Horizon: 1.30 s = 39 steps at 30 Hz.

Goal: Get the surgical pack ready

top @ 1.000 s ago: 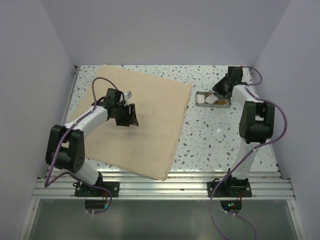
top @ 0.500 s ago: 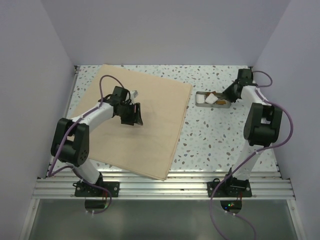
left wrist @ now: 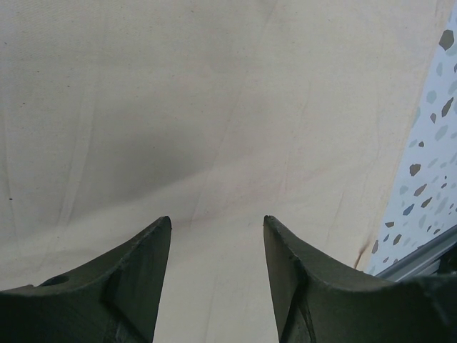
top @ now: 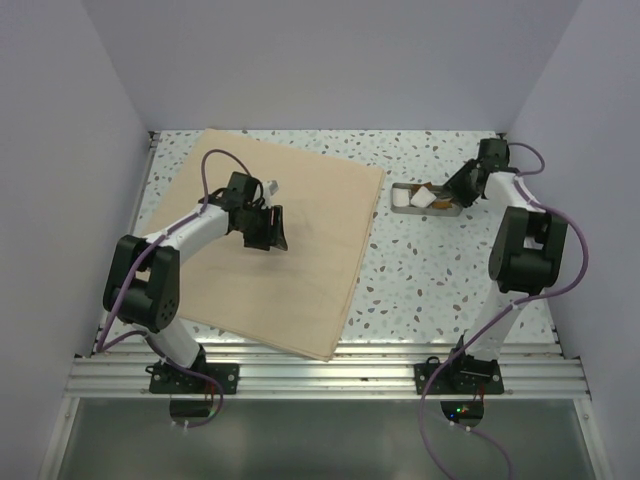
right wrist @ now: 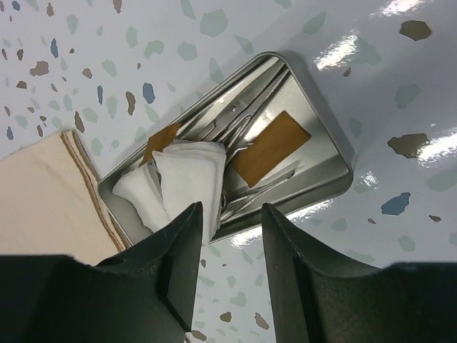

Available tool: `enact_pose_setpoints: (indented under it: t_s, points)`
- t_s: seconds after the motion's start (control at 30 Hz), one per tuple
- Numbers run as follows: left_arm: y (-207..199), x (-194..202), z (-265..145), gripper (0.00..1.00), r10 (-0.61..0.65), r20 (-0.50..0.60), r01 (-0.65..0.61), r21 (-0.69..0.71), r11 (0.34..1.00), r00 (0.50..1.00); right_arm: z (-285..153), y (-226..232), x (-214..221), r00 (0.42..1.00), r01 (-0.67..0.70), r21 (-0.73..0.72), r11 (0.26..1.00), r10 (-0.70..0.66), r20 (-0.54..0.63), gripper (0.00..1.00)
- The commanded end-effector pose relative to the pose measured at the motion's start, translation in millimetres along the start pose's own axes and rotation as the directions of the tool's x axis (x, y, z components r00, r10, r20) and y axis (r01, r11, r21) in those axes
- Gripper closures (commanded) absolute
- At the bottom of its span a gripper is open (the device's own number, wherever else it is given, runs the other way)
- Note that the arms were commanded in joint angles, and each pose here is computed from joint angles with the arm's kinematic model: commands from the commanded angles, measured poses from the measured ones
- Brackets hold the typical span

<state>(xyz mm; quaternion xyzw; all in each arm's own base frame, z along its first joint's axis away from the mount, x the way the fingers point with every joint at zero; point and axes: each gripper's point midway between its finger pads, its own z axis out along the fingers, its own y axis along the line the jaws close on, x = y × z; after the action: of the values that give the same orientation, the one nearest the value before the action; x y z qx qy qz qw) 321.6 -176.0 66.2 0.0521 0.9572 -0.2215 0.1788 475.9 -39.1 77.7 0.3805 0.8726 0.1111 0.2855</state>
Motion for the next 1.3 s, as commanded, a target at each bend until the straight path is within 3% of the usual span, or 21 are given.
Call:
enact_pose_setpoints:
  t_s: [0.0, 0.33, 0.47, 0.77, 1.27]
  points:
    - [-6, -10, -4, 0.42, 0.008, 0.035, -0.008, 0.008, 1.000, 0.999, 3, 30, -17, 0.999, 0.044, -0.128, 0.991, -0.041, 0.028, 0.57]
    - [-6, -9, 1, 0.42, -0.001, 0.023, 0.001, 0.016, 1.000, 1.000, -2, -3, -23, 0.997, -0.037, 0.115, 0.993, 0.029, 0.076, 0.56]
    - [-5, -9, 2, 0.42, -0.001, 0.022, 0.001, 0.016, 1.000, 1.000, -10, -21, -12, 0.999, -0.020, 0.196, 0.980, 0.013, 0.038, 0.51]
    - [-6, -11, 4, 0.42, -0.001, 0.016, 0.001, 0.020, 1.000, 1.000, 7, -28, 2, 0.999, -0.019, 0.218, 0.976, 0.025, -0.024, 0.50]
    - [-7, -17, -7, 0.42, 0.010, 0.031, -0.010, -0.004, 1.000, 0.999, 39, -29, 17, 0.992, -0.076, 0.213, 0.974, 0.096, -0.083, 0.71]
